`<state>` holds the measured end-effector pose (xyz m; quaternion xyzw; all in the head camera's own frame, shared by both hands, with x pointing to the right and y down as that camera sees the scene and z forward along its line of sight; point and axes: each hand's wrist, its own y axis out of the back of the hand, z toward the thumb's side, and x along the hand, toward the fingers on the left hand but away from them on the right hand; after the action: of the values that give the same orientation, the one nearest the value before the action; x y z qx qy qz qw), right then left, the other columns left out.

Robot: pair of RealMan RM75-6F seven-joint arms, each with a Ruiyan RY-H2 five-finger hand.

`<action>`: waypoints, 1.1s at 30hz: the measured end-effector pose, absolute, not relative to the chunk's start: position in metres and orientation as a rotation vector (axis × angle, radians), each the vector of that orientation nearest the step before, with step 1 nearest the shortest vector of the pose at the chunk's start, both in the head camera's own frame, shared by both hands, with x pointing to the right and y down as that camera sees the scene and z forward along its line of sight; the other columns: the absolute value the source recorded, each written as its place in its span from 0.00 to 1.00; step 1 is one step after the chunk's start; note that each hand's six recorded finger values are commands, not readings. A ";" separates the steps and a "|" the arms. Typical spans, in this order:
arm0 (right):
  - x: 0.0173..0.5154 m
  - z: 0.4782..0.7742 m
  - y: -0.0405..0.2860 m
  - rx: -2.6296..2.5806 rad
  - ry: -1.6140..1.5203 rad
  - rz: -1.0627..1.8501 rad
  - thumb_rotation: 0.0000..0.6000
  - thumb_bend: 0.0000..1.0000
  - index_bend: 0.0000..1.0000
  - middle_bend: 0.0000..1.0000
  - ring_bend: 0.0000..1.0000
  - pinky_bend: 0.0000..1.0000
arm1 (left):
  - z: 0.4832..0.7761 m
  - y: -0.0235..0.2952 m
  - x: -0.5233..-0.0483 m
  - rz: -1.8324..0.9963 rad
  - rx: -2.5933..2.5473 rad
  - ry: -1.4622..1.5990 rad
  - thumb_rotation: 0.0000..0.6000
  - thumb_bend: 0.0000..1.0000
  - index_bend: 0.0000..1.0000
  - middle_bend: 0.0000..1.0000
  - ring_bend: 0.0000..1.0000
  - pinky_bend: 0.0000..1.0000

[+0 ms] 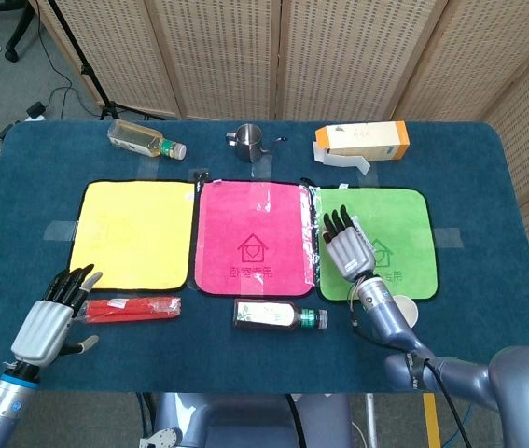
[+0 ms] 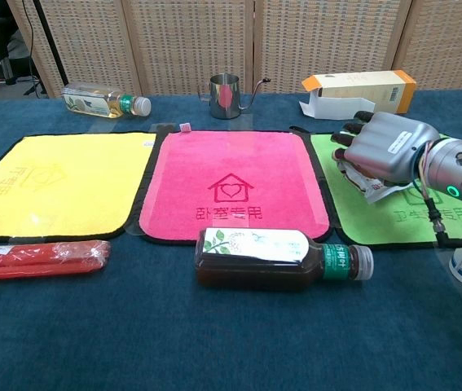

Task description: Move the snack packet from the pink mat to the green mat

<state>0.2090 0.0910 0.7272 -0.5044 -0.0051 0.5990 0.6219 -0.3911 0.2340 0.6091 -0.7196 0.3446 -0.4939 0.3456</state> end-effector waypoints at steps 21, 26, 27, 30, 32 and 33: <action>0.212 0.712 0.077 -1.123 -0.051 1.369 1.00 0.93 0.15 0.02 0.00 0.04 | 0.606 0.234 -0.390 -1.267 -1.856 0.895 1.00 0.09 0.00 0.00 0.00 0.00; 0.188 0.698 0.066 -1.116 -0.091 1.320 1.00 0.83 0.15 0.00 0.00 0.04 | 0.604 0.233 -0.391 -1.266 -1.845 0.904 1.00 0.09 0.00 0.00 0.00 0.00; 0.182 0.693 0.064 -1.117 -0.108 1.308 1.00 0.79 0.15 0.00 0.00 0.04 | 0.603 0.233 -0.392 -1.265 -1.841 0.907 1.00 0.09 0.00 0.00 0.00 0.00; 0.166 0.677 0.063 -1.140 -0.166 1.260 1.00 0.63 0.15 0.00 0.00 0.04 | 0.601 0.233 -0.394 -1.262 -1.831 0.920 1.00 0.09 0.00 0.00 0.00 0.00; 0.158 0.666 0.066 -1.165 -0.210 1.226 1.00 0.49 0.15 0.00 0.00 0.04 | 0.599 0.232 -0.395 -1.259 -1.824 0.930 1.00 0.09 0.00 0.00 0.00 0.00; 0.156 0.660 0.069 -1.184 -0.244 1.207 1.00 0.39 0.15 0.00 0.00 0.04 | 0.599 0.232 -0.395 -1.258 -1.820 0.935 1.00 0.09 0.00 0.00 0.00 0.00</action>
<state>0.1558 0.0687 0.6596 -0.5228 -0.1076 0.5328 0.6567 -0.3952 0.2316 0.5988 -0.7065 0.3630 -0.4882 0.3615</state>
